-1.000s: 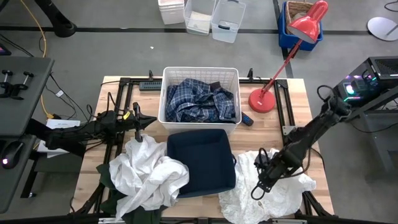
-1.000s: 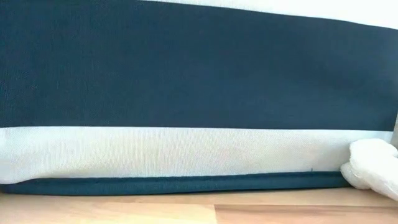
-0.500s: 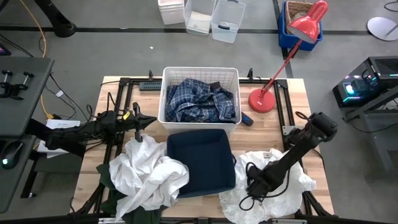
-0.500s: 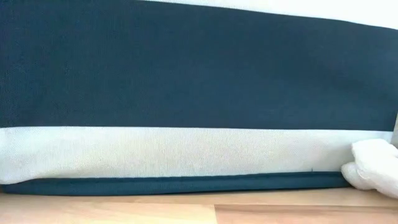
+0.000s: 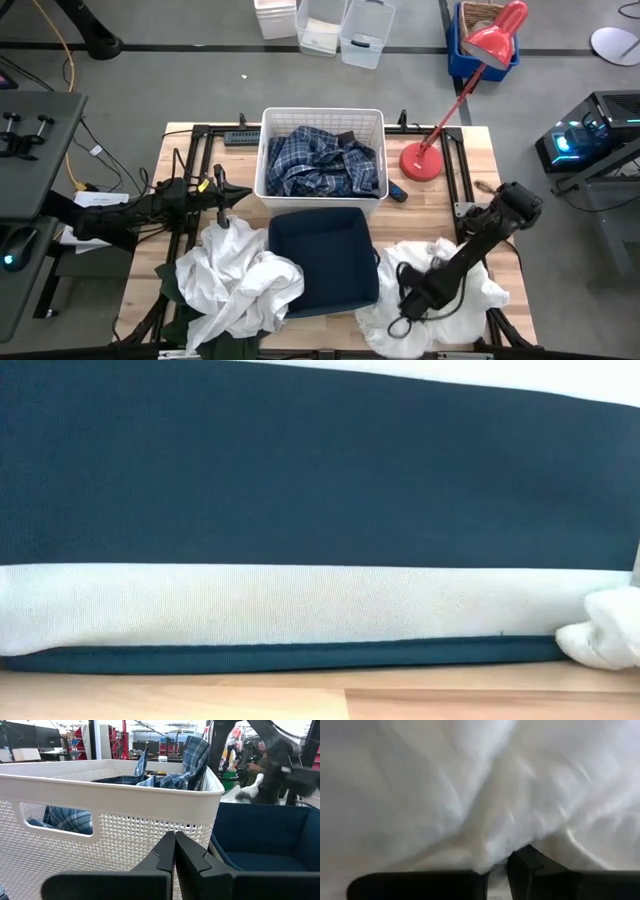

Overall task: Sort clothes
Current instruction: Put the white dress into the blue laundry bin

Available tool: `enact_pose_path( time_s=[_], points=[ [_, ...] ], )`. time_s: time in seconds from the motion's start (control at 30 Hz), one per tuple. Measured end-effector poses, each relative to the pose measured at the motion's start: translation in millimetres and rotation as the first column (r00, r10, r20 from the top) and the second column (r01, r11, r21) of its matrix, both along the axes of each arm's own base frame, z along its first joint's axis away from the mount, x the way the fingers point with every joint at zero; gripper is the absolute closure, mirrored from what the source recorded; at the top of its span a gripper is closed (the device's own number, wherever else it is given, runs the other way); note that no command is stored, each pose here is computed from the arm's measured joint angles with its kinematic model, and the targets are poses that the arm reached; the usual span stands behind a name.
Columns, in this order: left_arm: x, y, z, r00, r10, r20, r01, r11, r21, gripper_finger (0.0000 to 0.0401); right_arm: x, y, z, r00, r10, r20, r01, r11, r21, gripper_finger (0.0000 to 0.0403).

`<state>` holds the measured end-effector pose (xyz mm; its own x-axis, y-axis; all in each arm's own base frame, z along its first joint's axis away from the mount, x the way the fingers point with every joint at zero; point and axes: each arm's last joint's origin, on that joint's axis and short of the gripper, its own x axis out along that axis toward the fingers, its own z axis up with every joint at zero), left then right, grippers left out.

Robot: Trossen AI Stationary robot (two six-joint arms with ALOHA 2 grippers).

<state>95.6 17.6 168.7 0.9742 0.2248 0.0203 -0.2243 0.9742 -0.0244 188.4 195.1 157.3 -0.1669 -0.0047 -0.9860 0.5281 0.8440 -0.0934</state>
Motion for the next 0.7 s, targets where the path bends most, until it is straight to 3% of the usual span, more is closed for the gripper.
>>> enact_pose_path(
  time_s=[0.17,0.27,0.37,0.47,0.57,0.7],
  points=[
    [0,0,0,1.0,0.0,0.0,0.0,1.0,0.0,0.0401,-7,-20,103,0.974,-0.077,0.212,0.08,0.997,-0.008,0.0371],
    [0,0,0,1.0,0.0,0.0,0.0,1.0,0.0,0.0401,-17,-42,174,0.886,-0.151,0.438,0.161,0.987,0.014,0.0371],
    [0,0,0,1.0,0.0,0.0,0.0,1.0,0.0,0.0401,-27,-62,235,0.724,-0.172,0.668,0.187,0.981,0.05,0.0371],
    [0,0,0,1.0,0.001,0.0,-0.001,1.0,0.0,0.0401,-29,-75,285,0.497,-0.129,0.858,0.179,0.983,0.045,0.0372],
    [0,0,0,1.0,0.001,0.0,-0.001,1.0,0.0,0.0401,-21,-83,324,0.295,-0.045,0.954,0.138,0.99,0.004,0.0372],
    [0,0,0,1.0,0.0,0.0,0.0,1.0,0.0,0.0401,9,-81,353,0.109,0.073,0.991,0.023,0.997,-0.076,0.0372]
  ],
)
